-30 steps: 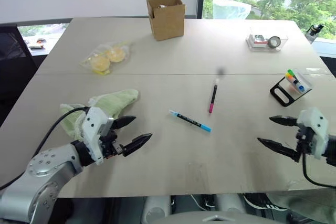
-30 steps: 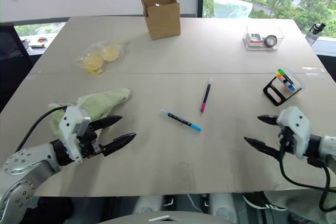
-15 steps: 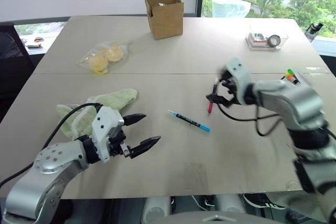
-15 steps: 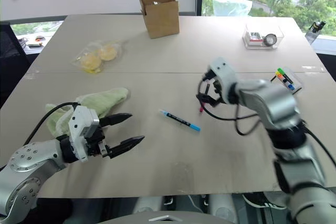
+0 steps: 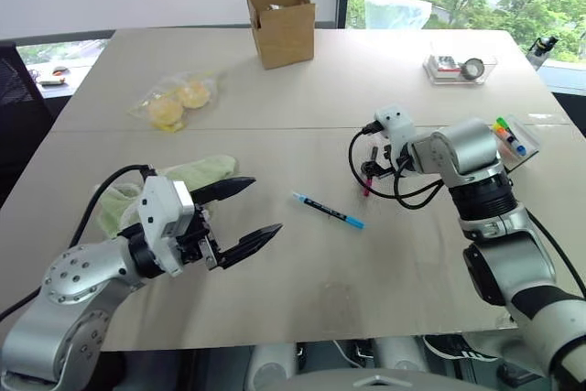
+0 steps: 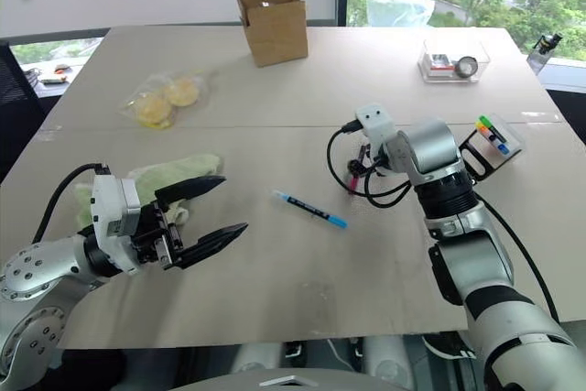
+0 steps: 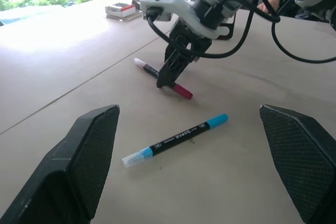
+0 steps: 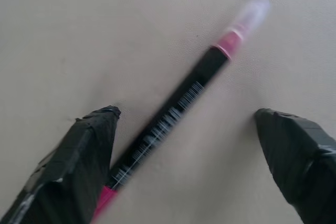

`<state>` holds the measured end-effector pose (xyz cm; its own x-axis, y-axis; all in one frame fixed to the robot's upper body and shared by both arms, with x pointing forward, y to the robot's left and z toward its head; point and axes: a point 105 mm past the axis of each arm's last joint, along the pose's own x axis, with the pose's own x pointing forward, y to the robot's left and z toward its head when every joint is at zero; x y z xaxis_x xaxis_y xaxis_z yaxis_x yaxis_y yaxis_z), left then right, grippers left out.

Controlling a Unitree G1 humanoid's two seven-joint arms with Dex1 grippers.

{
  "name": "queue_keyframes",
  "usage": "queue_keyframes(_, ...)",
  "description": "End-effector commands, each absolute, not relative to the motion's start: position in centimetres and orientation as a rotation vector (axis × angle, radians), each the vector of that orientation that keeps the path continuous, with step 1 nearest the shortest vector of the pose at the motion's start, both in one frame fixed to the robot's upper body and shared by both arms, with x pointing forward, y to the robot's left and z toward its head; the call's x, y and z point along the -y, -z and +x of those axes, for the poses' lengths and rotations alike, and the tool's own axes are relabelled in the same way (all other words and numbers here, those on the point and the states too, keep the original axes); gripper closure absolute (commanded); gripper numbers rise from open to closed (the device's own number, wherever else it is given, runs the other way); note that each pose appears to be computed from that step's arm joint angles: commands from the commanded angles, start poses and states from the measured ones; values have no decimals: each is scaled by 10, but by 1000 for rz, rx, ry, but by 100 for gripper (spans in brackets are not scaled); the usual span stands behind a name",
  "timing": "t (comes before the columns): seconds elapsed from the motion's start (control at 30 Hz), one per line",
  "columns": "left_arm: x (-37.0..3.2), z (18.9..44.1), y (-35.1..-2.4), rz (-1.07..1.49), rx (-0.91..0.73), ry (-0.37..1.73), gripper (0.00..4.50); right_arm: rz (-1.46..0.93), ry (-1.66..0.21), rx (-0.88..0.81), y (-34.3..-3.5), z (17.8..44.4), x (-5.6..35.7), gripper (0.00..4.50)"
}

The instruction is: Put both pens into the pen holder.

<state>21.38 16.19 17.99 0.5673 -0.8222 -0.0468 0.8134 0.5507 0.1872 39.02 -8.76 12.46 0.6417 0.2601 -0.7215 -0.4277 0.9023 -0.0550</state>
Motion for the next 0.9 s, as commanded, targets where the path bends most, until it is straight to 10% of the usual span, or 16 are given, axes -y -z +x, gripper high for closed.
queue_keyframes(0.03, -158, 211, -188, 220, 96, 972, 0, -165, -348, -786, -130, 403, 91, 181)
queue_keyframes(0.23, -162, 216, -182, 206, 84, 938, 0, -160, -332, -827, -124, 414, 87, 442)
queue_keyframes(0.53, -161, 213, -179, 210, 82, 918, 0, -253, -493, -650, -140, 413, 94, 442)
queue_keyframes(0.73, -161, 216, -178, 196, 96, 866, 0, 128, -799, 56, -277, 377, 121, 442)
queue_keyframes(0.9, -159, 223, -182, 155, 128, 841, 0, 17, -546, 265, -301, 351, 194, 442)
